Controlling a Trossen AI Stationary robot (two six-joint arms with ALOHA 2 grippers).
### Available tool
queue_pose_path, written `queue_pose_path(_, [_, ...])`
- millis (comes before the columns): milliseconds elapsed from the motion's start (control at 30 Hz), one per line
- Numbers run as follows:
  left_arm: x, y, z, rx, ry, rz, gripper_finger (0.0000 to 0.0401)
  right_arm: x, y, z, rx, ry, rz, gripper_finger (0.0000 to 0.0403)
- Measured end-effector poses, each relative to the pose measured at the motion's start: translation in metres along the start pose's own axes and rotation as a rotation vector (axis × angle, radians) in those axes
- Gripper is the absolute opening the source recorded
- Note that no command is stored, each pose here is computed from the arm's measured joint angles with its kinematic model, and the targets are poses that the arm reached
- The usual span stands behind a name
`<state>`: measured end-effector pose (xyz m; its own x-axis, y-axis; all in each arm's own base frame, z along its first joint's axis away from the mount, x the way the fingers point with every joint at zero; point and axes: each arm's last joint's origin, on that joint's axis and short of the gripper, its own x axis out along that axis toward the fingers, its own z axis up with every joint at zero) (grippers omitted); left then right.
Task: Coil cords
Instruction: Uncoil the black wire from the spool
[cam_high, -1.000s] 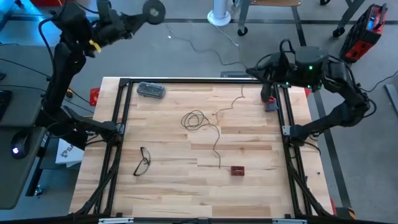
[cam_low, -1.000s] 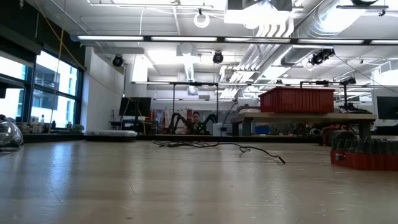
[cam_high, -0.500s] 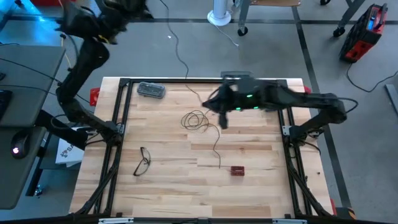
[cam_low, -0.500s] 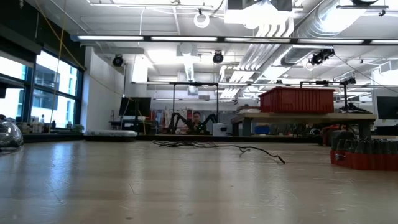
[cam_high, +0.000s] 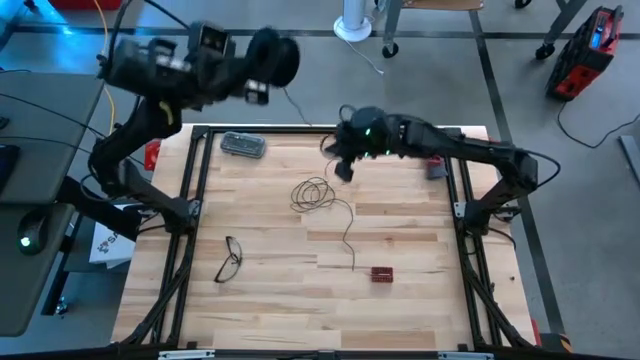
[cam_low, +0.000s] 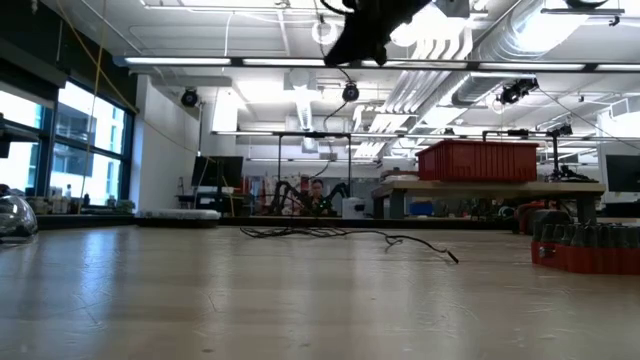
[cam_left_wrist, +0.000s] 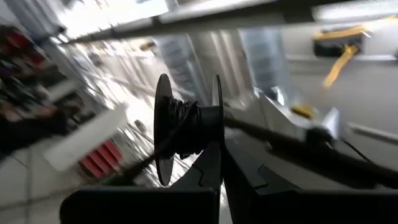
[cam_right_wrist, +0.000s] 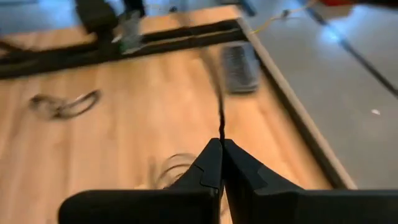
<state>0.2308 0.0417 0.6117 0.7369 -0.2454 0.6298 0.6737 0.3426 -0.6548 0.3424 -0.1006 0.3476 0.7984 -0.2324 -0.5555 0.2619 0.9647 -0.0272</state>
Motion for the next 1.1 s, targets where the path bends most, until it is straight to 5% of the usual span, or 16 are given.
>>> queue_pose_path(167, [0.009, -0.002, -0.029, -0.102, 0.124, 0.008, 0.0000, -0.019, -0.048, 0.002, 0.061, -0.035, -0.118, 0.0000])
queue_pose_path(333, [0.004, 0.017, -0.050, -0.201, 0.266, 0.260, 0.0000, -0.052, -0.086, 0.003, 0.118, -0.088, -0.227, 0.0000])
queue_pose_path(500, [-0.012, 0.032, -0.043, -0.137, 0.258, 0.477, 0.0000, -0.100, -0.101, 0.003, 0.152, -0.146, -0.307, 0.0000])
queue_pose_path(700, [-0.049, 0.015, 0.002, 0.063, 0.119, 0.583, 0.0000, -0.168, -0.086, -0.002, 0.147, -0.204, -0.340, 0.0000])
queue_pose_path(967, [-0.120, 0.013, 0.019, 0.004, 0.095, 1.043, 0.0000, -0.253, -0.053, -0.025, 0.205, -0.301, -0.410, 0.0000])
queue_pose_path(1100, [-0.128, 0.017, 0.019, -0.044, 0.128, 1.091, 0.0000, -0.282, -0.041, -0.041, 0.238, -0.312, -0.442, 0.0000])
